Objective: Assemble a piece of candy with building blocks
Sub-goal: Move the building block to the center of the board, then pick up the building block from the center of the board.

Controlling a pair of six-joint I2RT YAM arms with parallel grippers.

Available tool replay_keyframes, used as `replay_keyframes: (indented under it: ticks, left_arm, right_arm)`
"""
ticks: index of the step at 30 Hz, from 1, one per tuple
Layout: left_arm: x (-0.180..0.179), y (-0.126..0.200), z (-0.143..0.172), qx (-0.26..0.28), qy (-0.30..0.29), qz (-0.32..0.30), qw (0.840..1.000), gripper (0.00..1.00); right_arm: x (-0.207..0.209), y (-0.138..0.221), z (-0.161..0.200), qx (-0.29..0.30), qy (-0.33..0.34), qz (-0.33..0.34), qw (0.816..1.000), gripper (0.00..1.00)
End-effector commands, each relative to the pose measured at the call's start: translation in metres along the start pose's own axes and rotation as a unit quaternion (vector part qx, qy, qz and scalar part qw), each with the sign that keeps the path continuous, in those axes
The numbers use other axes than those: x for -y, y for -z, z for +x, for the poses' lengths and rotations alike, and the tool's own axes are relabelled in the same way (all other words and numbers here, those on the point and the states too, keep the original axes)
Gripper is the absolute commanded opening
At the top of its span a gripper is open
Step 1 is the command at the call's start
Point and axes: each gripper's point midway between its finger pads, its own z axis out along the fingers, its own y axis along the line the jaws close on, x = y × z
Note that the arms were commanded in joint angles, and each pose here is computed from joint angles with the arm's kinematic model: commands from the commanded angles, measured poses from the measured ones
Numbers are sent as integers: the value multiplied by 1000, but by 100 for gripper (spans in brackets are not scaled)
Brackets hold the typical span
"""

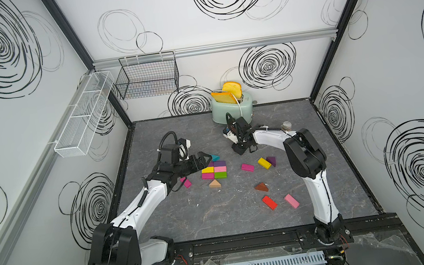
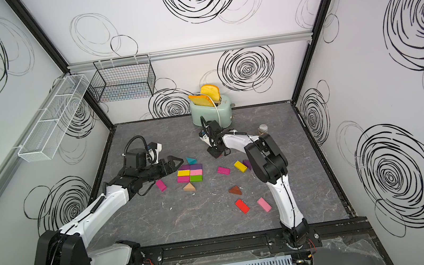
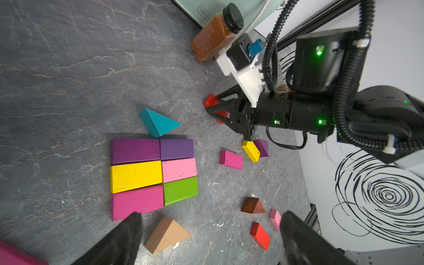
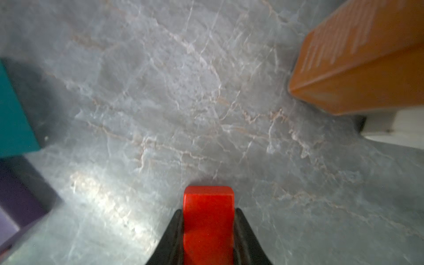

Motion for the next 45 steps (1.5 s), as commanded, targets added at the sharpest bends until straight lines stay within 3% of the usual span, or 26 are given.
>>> replay_keyframes:
  ticks: [1, 12, 19, 24, 27, 30, 35, 45]
  left_arm:
    - [14, 4, -4, 17, -8, 38, 999, 98]
    - [34, 4, 5, 1, -22, 71, 997, 98]
    - [34, 2, 10, 0, -22, 69, 997, 98]
    - [33, 1, 11, 0, -24, 68, 997, 98]
    - [33, 2, 11, -1, -24, 68, 997, 98]
    - [35, 3, 12, -2, -26, 72, 997, 98]
    - [36, 3, 17, -8, -28, 75, 997, 98]
    - [38, 7, 17, -5, -28, 77, 997, 98]
  right_arm:
    - [0, 22, 39, -65, 40, 16, 997, 24]
    - [-42, 42, 71, -65, 85, -45, 993, 26]
    - [-48, 44, 63, -40, 93, -56, 993, 30]
    - [-36, 51, 59, -31, 73, -39, 996, 48]
    - [-24, 69, 53, -14, 46, -17, 999, 65]
    - [-14, 94, 53, 6, -1, -2, 1000, 72]
    - [0, 100, 87, -7, -60, -5, 998, 71]
    - [5, 74, 108, -68, -60, -15, 996, 62]
